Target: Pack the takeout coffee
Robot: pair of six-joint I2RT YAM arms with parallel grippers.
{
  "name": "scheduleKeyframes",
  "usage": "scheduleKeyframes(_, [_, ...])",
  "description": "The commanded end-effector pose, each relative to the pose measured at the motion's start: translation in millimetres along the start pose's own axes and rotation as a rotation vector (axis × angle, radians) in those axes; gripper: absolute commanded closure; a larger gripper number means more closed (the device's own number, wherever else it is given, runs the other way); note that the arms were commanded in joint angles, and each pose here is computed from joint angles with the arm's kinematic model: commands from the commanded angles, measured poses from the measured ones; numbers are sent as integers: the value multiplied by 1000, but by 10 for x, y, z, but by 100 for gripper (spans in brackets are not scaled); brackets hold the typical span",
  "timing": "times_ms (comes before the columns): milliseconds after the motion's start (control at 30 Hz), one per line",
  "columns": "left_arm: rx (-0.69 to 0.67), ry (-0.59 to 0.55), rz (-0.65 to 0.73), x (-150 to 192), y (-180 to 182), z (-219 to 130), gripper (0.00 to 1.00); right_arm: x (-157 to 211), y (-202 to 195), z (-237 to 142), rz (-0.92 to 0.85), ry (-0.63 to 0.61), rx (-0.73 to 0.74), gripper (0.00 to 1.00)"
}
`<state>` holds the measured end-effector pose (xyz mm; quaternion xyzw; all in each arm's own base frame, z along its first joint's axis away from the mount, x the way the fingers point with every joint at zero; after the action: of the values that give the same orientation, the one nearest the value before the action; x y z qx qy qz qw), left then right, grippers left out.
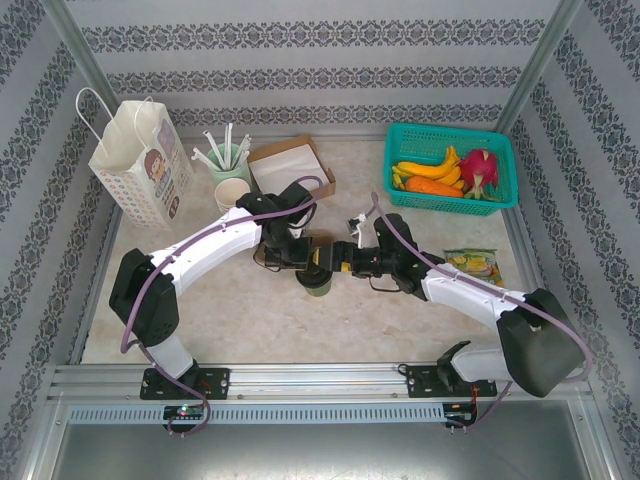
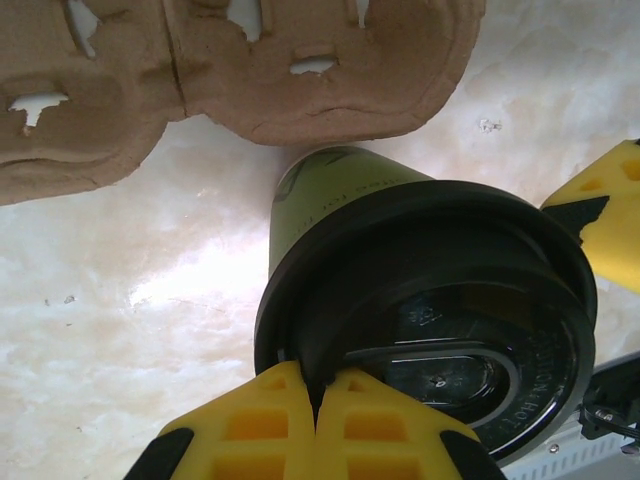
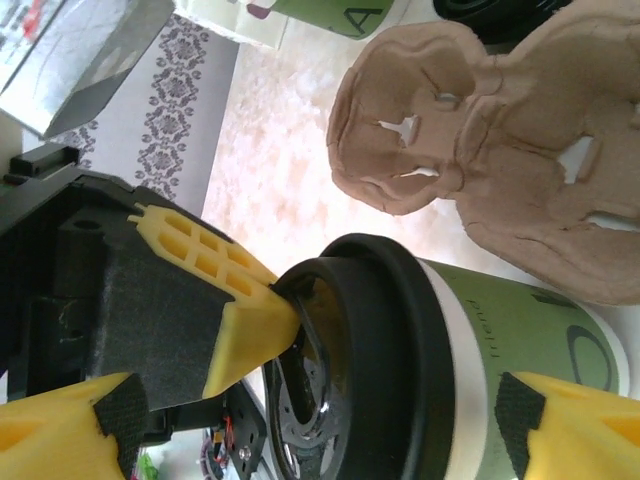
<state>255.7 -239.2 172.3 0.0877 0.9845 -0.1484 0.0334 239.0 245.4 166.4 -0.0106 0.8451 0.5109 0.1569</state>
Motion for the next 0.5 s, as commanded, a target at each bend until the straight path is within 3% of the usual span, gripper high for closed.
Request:
scheduleKeyframes(0, [-49, 26, 20, 48, 33, -7, 100, -92, -116, -134, 46, -63, 76, 17])
scheduleKeyframes(133, [-51, 25, 27, 39, 29, -2, 100, -35, -235, -228, 82, -49, 84, 32])
scheduleKeyframes(333, [-46, 29, 32, 26, 12, 13, 100, 19, -90, -181, 61, 27, 20, 45])
scheduleKeyframes(467, [-46, 37, 38, 23, 6, 18, 100, 29, -87, -135, 79, 64, 11, 59])
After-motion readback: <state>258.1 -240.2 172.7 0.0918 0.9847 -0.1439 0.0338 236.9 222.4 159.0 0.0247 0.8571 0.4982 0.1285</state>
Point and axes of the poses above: each hand's point on the last joint's axis, 136 mm out from that joint toward the fingers, its own z axis out along the fingers, its own y axis along the line the jaws close on, x = y × z, the point moved 4 cm from there along -z, back along the fingers, and after that the axes turned 5 degrees about z, right-handed, at the moved point
